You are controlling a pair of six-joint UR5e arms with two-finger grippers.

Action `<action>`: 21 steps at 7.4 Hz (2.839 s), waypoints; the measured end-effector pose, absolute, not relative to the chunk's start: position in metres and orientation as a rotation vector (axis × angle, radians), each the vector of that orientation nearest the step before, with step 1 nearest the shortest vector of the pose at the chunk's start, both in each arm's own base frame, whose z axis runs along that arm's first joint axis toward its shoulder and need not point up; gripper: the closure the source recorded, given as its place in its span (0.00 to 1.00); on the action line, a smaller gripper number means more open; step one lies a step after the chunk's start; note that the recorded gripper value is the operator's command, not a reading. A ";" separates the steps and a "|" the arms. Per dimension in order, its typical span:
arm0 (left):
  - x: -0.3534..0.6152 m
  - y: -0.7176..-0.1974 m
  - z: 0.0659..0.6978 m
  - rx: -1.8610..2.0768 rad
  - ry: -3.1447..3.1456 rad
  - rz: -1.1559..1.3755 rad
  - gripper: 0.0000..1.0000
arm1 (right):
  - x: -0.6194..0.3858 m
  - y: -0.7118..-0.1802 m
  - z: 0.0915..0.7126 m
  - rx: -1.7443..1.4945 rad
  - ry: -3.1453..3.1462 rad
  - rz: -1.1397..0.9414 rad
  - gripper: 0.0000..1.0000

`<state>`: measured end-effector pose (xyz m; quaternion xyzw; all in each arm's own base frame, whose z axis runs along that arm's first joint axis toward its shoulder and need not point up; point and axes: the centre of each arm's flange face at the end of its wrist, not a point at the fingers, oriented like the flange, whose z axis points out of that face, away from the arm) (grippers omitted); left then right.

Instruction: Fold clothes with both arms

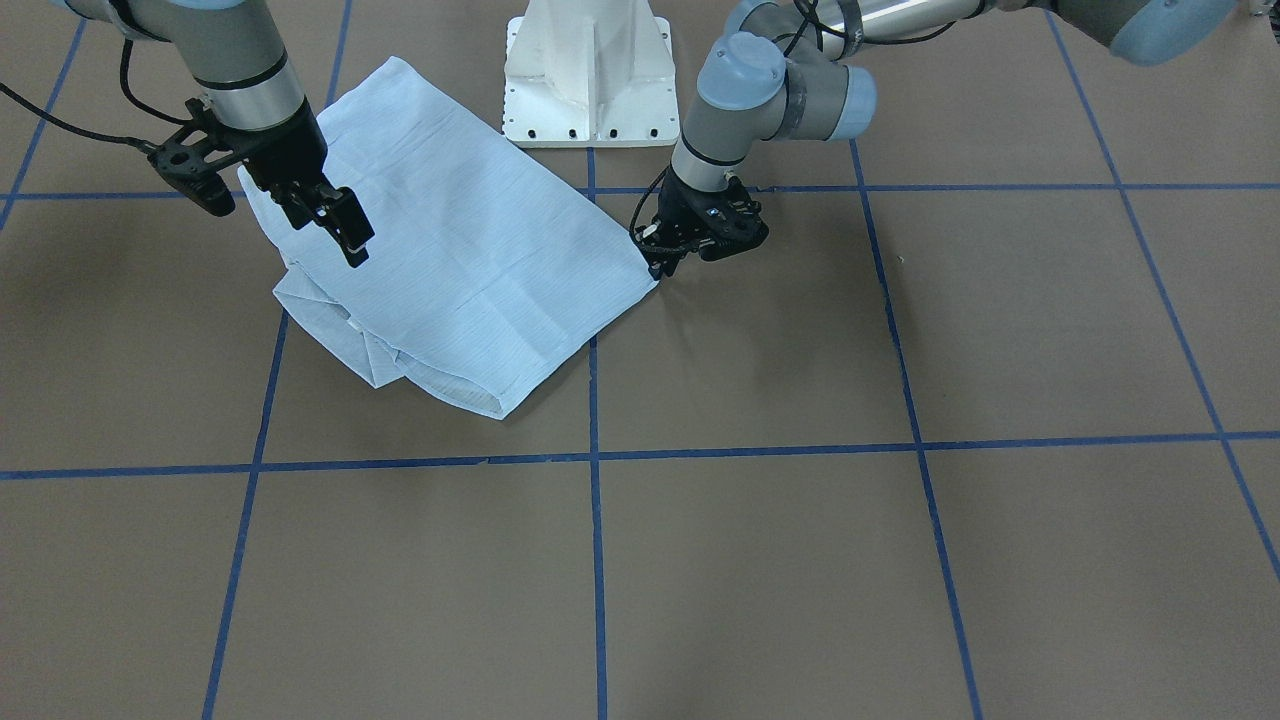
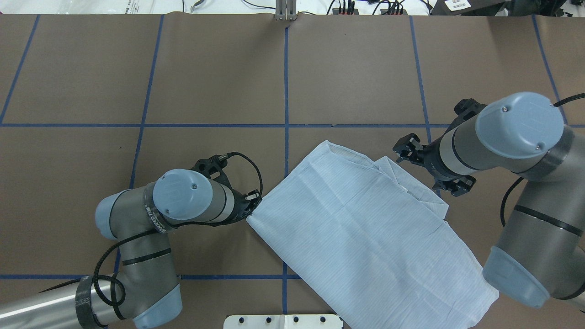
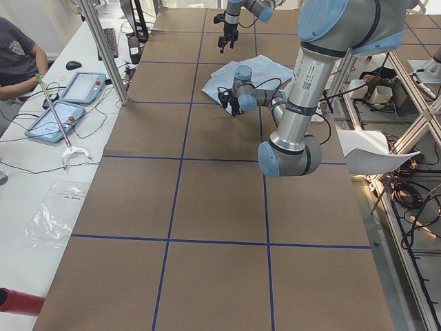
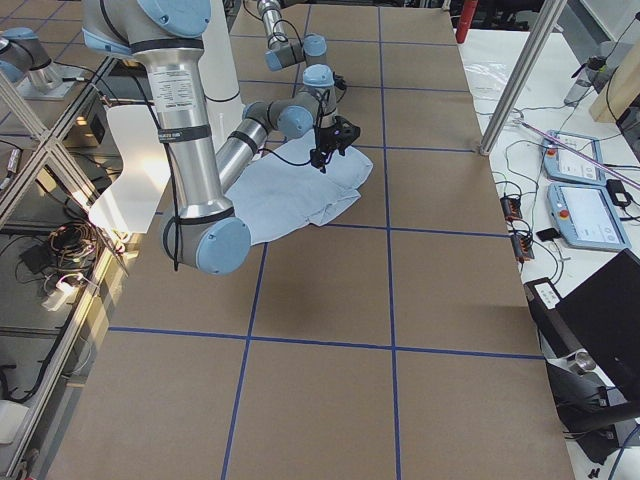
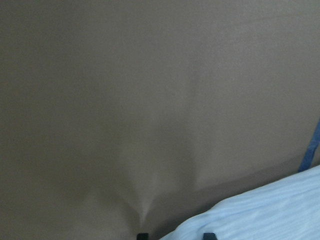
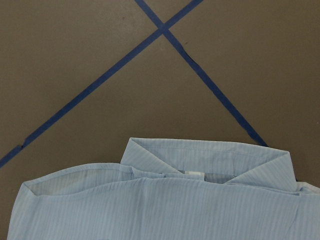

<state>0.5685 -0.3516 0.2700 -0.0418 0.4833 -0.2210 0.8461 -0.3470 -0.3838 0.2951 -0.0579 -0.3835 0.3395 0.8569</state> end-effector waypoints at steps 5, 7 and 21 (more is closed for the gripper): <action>0.525 -0.539 0.297 0.177 1.004 -0.474 1.00 | -0.352 -0.387 0.295 -0.123 -0.803 0.715 0.00; 0.524 -0.636 0.306 0.285 1.024 -0.501 1.00 | -0.355 -0.386 0.294 -0.127 -0.804 0.714 0.00; 0.397 -0.566 0.311 0.319 1.170 -0.377 0.36 | -0.580 -0.242 0.260 -0.284 -0.790 1.094 0.03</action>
